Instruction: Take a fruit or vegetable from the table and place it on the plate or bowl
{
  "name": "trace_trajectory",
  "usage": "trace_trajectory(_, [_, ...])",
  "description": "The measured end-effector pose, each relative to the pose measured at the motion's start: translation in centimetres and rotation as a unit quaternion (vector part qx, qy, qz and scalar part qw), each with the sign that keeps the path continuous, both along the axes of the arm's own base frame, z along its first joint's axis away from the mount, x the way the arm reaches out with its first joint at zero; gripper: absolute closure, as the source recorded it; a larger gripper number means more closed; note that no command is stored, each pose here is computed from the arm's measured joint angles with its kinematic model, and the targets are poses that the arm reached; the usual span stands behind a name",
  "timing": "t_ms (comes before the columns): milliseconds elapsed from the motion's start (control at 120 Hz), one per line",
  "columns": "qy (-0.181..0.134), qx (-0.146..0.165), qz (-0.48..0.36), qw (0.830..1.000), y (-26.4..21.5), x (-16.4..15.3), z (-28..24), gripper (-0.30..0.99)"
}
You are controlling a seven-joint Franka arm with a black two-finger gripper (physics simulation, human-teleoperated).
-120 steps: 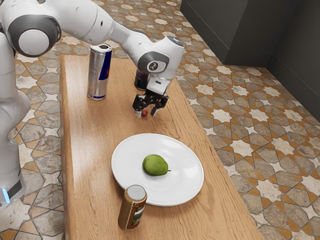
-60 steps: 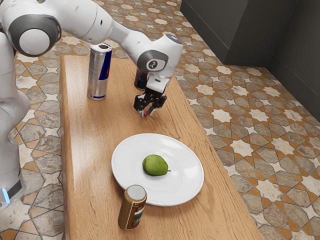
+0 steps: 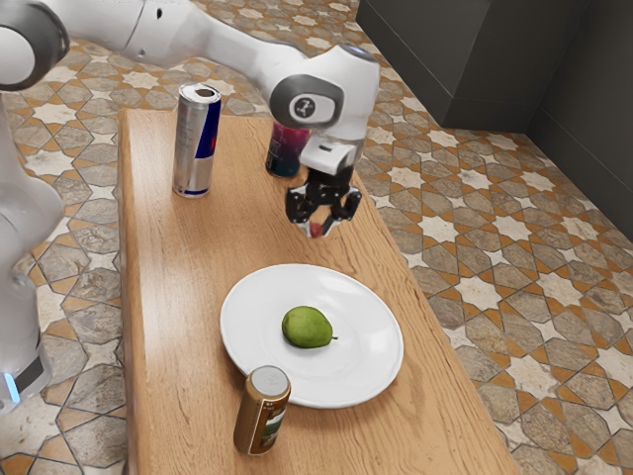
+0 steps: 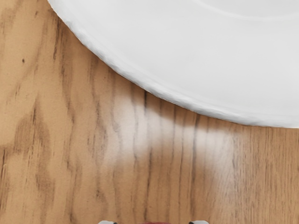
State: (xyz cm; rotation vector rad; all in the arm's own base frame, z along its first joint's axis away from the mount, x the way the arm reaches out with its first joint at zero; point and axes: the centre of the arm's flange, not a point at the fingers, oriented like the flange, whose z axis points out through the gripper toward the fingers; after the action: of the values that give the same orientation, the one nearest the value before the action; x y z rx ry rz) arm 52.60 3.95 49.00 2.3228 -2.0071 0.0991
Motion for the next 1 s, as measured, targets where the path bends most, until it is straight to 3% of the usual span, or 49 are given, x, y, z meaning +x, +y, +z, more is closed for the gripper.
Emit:
trace_trajectory(175, [0.004,0.004,-0.076,0.997,-8.6,-0.5,0.6,0.53])
trace_trajectory(483, [0.009,0.005,-0.119,0.993,-14.3,-1.6,0.6,0.53])
trace_trajectory(717, [0.011,0.005,-0.117,0.993,-15.2,-1.8,0.7,0.53])
trace_trajectory(850, [0.012,0.022,-0.132,0.991,-16.8,-2.3,0.8,0.22])
trace_trajectory(1000, [-0.008,0.037,-0.123,0.992,-16.5,-1.4,3.9,0.08])
